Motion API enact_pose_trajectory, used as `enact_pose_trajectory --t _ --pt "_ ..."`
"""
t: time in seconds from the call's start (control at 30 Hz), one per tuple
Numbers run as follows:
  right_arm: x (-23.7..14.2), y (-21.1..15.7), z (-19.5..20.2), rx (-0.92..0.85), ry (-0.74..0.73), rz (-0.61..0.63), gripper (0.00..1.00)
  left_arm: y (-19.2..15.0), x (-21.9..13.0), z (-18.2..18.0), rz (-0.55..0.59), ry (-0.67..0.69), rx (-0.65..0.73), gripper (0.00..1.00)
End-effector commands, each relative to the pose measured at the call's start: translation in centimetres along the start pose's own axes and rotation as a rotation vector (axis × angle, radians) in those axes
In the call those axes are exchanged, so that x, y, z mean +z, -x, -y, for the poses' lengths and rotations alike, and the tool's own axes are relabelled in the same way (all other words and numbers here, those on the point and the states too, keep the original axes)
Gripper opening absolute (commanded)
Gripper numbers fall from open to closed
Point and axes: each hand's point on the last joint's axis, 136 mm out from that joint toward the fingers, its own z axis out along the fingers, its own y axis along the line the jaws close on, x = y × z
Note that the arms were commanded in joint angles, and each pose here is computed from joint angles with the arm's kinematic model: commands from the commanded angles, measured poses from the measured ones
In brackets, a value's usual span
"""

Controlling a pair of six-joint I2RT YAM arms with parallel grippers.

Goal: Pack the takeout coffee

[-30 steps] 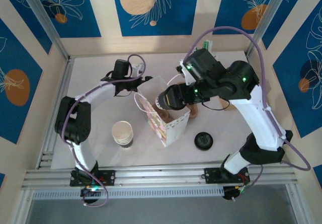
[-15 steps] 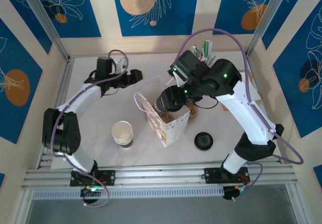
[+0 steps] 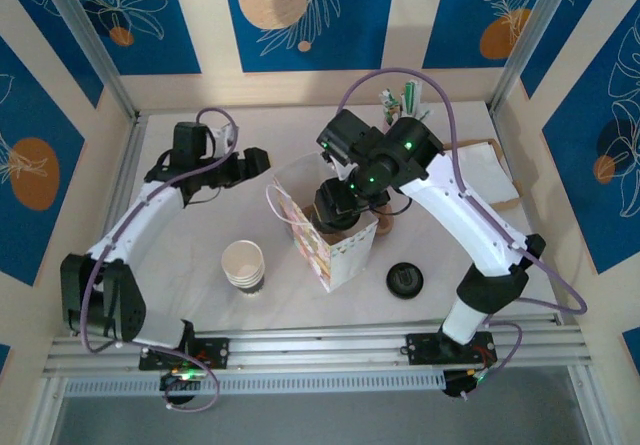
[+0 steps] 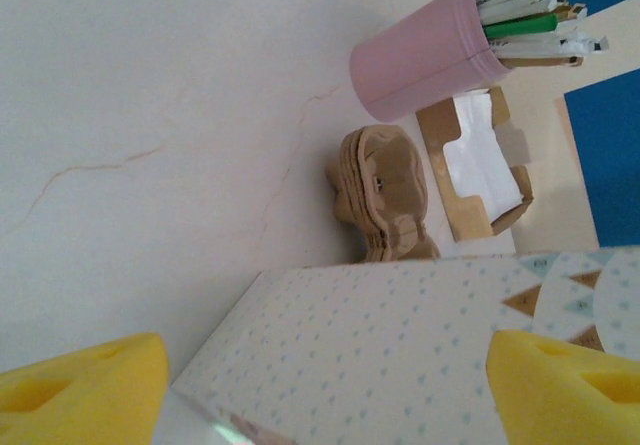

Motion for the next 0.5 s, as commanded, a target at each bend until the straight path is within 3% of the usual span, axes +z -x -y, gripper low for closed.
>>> enact_pose_trajectory --t 0.0,0.47 --pt "0.4 -3.5 2.1 -0.021 -0.098 -0.160 0.63 -1.9 -1.6 -0.7 -0.025 0.071 0.005 0.82" --pt "2.4 -3.7 1.6 -0.088 -0.141 -0.220 0.63 -5.6 -3.7 -0.1 -0.074 0.046 -0.043 0.78"
